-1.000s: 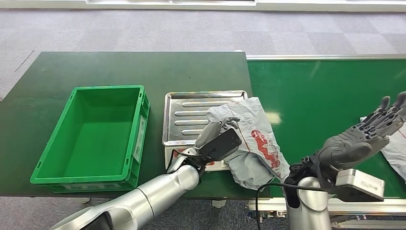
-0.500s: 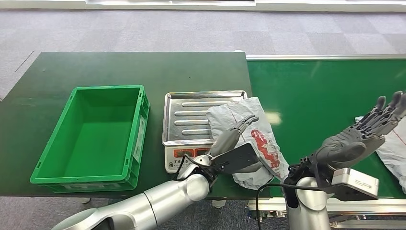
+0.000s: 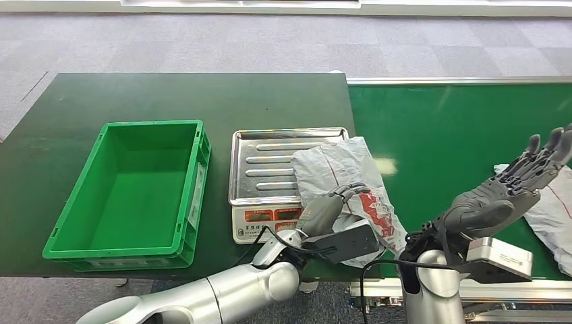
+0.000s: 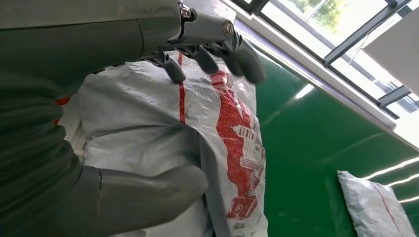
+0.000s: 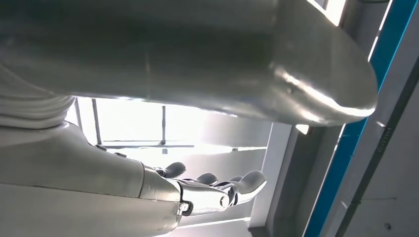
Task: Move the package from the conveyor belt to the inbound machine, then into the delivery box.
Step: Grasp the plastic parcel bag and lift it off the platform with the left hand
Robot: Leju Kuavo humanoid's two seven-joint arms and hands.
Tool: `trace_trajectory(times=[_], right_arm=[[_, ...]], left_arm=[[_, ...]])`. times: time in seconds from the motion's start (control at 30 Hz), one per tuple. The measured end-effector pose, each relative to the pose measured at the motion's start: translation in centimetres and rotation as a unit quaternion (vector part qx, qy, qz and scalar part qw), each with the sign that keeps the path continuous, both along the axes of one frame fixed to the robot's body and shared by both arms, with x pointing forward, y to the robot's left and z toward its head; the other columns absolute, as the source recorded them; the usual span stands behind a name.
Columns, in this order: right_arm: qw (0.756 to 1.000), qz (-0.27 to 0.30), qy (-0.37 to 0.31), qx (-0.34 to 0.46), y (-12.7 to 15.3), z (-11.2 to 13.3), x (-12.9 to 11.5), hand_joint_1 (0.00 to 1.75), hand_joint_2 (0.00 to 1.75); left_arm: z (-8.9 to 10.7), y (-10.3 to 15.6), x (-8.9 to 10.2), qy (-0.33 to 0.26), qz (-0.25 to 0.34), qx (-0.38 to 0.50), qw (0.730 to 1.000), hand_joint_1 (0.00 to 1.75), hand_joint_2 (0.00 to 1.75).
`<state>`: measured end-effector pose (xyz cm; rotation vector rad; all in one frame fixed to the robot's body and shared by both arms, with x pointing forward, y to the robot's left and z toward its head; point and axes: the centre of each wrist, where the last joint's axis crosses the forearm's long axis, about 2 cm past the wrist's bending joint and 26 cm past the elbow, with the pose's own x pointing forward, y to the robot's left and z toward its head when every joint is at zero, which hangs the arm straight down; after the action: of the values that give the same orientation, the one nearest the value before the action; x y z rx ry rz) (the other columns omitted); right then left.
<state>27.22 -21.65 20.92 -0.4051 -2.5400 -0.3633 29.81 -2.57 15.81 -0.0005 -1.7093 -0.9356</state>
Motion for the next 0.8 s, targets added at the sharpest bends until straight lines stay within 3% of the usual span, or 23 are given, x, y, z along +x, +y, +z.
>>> trace_trajectory(times=[0.63,0.77,0.8], right_arm=[[1.0,0.025,-0.011,0.009,0.5,0.7,0.5,0.0,0.0],[1.0,0.03,0.002,0.005,0.6,0.6,0.9,0.0,0.0],[0.999,0.035,0.017,0.002,0.7,0.3,1.1,0.0,0.0]], left_arm=[[-1.7,1.4,0.5,-0.016,0.05,0.022,0.998,1.73,1.75],[-1.8,2.2,1.3,-0.056,0.052,-0.008,0.997,0.0,1.75],[-1.6,2.4,1.7,-0.072,0.051,-0.021,0.996,0.0,1.75]])
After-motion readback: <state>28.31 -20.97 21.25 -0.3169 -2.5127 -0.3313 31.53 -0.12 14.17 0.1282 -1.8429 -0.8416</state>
